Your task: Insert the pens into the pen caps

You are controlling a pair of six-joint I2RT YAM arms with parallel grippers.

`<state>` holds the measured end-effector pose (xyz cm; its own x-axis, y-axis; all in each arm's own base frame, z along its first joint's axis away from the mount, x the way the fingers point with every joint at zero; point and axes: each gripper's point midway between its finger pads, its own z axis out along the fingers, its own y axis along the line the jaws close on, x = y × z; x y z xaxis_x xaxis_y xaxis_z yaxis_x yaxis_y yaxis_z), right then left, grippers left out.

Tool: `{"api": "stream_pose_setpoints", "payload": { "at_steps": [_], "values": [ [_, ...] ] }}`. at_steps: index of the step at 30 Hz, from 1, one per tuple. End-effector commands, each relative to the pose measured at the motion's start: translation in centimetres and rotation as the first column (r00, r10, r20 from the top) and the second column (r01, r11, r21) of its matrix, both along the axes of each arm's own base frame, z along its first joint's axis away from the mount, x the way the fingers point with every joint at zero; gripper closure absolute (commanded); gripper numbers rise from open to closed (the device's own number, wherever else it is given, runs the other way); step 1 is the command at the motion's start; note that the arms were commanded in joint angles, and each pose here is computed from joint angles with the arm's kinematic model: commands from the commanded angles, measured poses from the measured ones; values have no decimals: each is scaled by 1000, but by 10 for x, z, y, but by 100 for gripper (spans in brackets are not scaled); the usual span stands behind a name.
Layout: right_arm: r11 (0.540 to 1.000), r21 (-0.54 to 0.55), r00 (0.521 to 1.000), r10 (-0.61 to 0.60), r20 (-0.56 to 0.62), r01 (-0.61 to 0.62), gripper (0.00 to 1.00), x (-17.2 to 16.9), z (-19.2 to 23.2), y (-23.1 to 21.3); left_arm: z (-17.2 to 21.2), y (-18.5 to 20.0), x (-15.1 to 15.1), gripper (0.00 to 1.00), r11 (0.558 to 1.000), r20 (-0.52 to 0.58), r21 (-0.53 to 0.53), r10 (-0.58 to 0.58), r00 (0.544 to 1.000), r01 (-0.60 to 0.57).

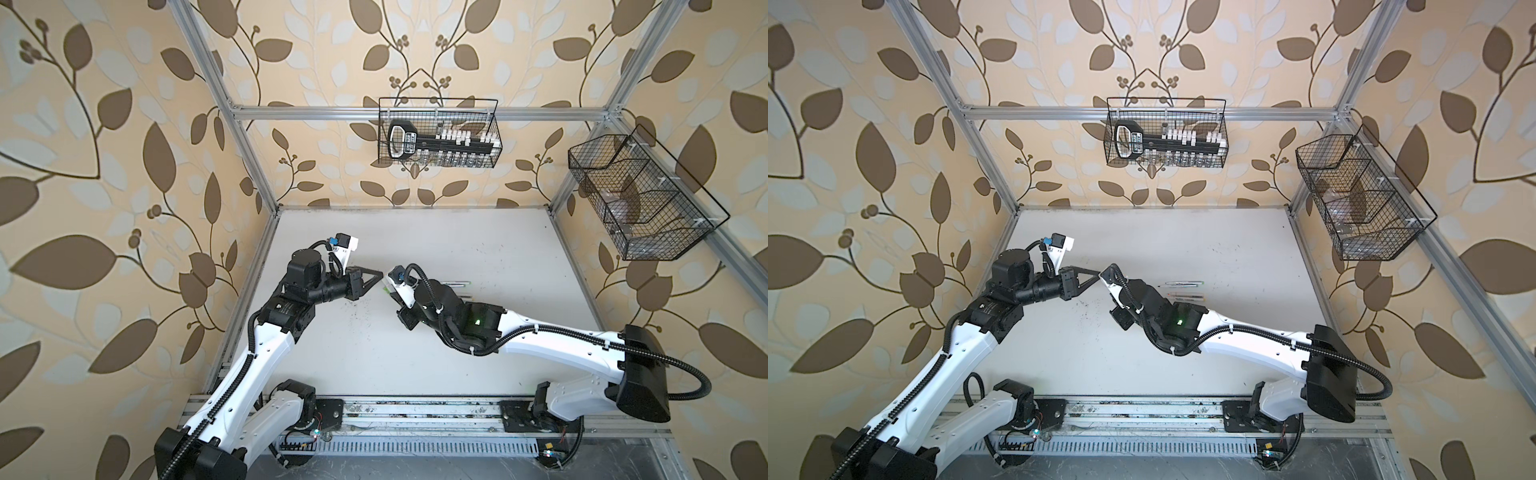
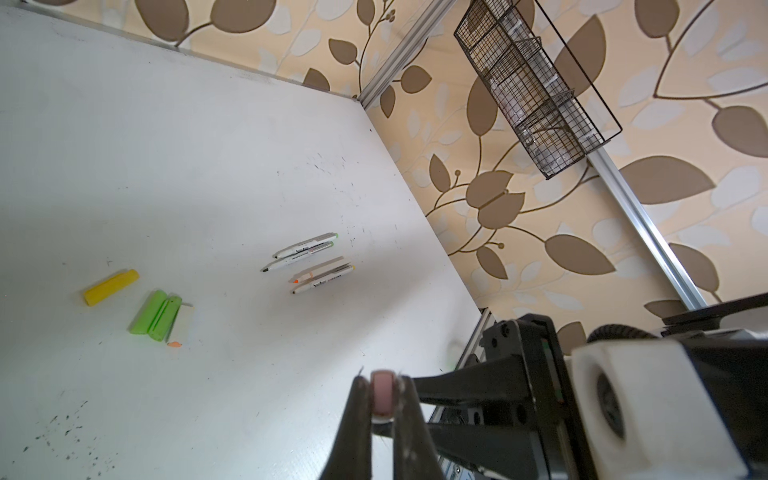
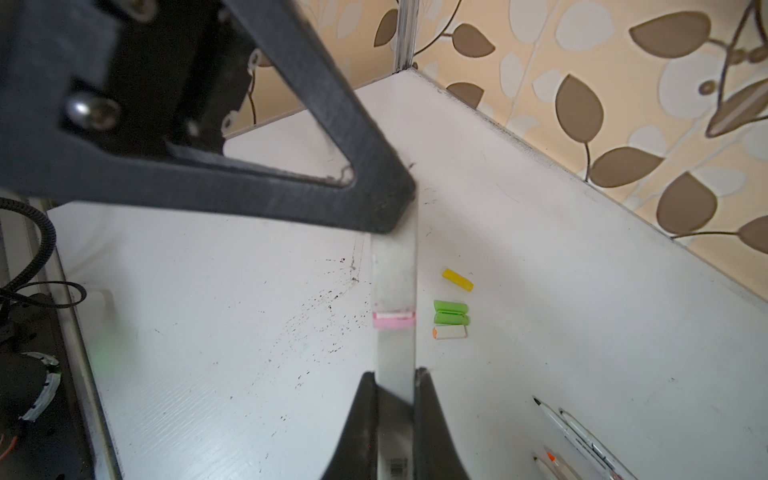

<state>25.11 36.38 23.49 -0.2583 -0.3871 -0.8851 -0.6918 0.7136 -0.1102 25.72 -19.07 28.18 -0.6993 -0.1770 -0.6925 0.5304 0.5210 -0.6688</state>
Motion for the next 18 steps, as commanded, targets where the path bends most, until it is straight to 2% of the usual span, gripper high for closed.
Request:
{"api": "stream_pose_setpoints", "payload": {
  "at_steps": [1,9,18],
  "values": [
    [990,140,996,16,82,-27,92,2,48,10,-9,-16,-18,100,995,-60,-22,-102,993,101],
    [986,159,988,21,155,-46,93,-1,60,9,-29,-21,-19,100,994,-124,47,-97,988,104],
    [978,191,975,37,218,-80,94,-2,72,8,-39,-31,-27,100,989,-160,47,-130,978,139]
  ]
}}
